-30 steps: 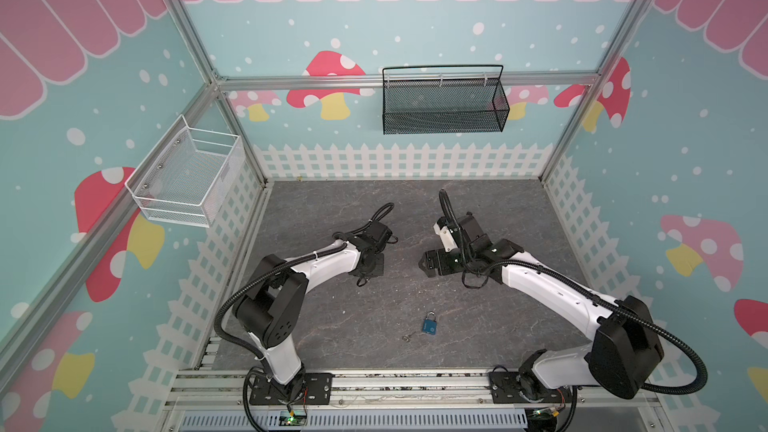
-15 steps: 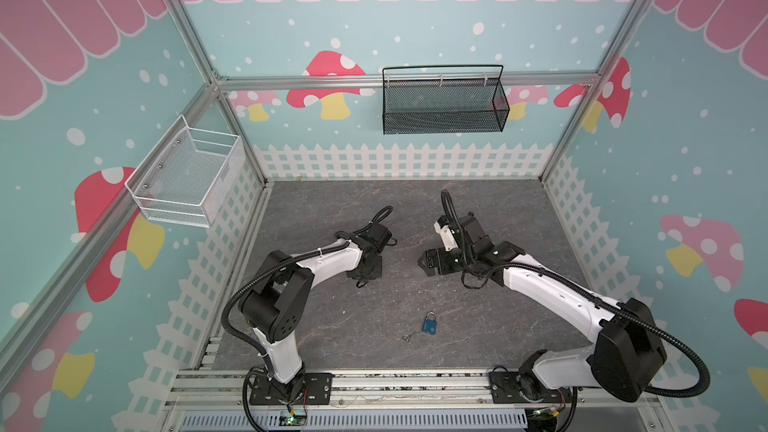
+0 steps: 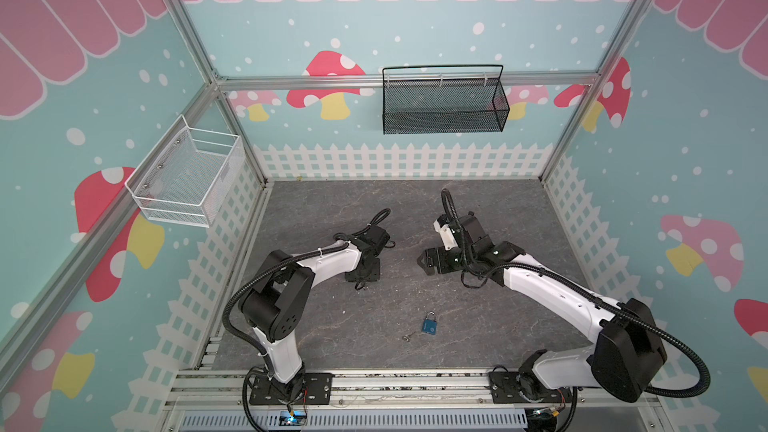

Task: Unlock with the key
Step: 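Open the left gripper to set the black padlock down while the right draws back, then lower the right gripper to the silver key beside the blue padlock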

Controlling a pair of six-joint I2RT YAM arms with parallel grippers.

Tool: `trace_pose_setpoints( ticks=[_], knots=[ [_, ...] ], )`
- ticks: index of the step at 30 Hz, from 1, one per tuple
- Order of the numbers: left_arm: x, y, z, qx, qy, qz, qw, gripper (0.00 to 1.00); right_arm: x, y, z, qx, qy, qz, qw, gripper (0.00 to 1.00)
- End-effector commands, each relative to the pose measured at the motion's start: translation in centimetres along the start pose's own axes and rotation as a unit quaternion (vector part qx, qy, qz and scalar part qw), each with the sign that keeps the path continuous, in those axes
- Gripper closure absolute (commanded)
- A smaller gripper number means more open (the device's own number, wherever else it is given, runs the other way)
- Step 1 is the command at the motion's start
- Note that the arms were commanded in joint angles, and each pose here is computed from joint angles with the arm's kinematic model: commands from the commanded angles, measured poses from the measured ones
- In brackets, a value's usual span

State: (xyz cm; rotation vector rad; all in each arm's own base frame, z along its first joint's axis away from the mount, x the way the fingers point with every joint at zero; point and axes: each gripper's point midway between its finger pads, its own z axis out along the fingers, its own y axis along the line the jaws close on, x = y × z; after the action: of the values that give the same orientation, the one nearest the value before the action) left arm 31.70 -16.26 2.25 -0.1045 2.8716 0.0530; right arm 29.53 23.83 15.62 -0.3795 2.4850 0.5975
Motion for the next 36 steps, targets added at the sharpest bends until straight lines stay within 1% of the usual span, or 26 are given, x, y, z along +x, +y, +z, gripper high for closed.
trace_pose_setpoints(
  ticks=[1,2,3,4,7,10,14,18,20,27,30,33,36],
  knots=[
    [-0.7,0.4,-1.3,0.008,-0.021,-0.019,1.0,0.42,-1.1,1.3,-1.0,-0.028,-0.006,-0.01,1.0,0.03],
    [-0.8,0.3,-1.7,0.014,-0.026,-0.021,0.999,0.37,-0.9,1.7,-0.9,-0.036,0.001,-0.012,0.999,0.03],
    [-1.0,0.2,-2.3,0.023,-0.031,-0.024,0.999,0.34,-0.8,1.9,-0.8,-0.044,0.01,-0.011,0.999,0.03],
    [-1.1,0.1,-2.9,0.033,-0.035,-0.028,0.998,0.34,-0.5,2.1,-0.7,-0.048,0.019,-0.009,0.999,0.03],
    [-1.1,-0.3,-5.1,0.073,-0.056,-0.043,0.995,0.34,0.3,2.9,-0.7,-0.06,0.035,-0.009,0.998,0.03],
    [-0.7,0.1,-7.7,0.105,-0.079,-0.062,0.989,0.34,1.6,3.8,-0.7,-0.064,0.052,0.005,0.997,0.02],
    [0.2,0.1,-10.7,0.162,-0.106,-0.071,0.979,0.34,4.5,4.6,-0.3,-0.045,0.099,0.027,0.994,0.0],
    [1.1,0.6,-13.0,0.201,-0.123,-0.081,0.968,0.34,7.8,6.2,-0.1,-0.024,0.142,0.042,0.989,0.05],
    [1.6,0.7,-14.2,0.224,-0.129,-0.078,0.963,0.34,9.7,6.9,-0.1,-0.016,0.166,0.062,0.984,0.08],
    [2.8,1.8,-16.8,0.256,-0.143,-0.08,0.953,0.34,14.7,8.4,0.2,-0.002,0.209,0.112,0.971,0.13],
    [3.0,2.4,-17.3,0.256,-0.151,-0.082,0.951,0.34,16.9,9.2,1.0,0.001,0.232,0.106,0.967,0.17],
    [3.2,2.5,-17.6,0.269,-0.149,-0.086,0.948,0.34,18.3,10.0,1.9,0.009,0.252,0.094,0.963,0.19],
    [3.2,2.5,-17.8,0.274,-0.15,-0.088,0.946,0.34,18.7,10.3,2.4,0.022,0.256,0.111,0.96,0.19]
  ],
)
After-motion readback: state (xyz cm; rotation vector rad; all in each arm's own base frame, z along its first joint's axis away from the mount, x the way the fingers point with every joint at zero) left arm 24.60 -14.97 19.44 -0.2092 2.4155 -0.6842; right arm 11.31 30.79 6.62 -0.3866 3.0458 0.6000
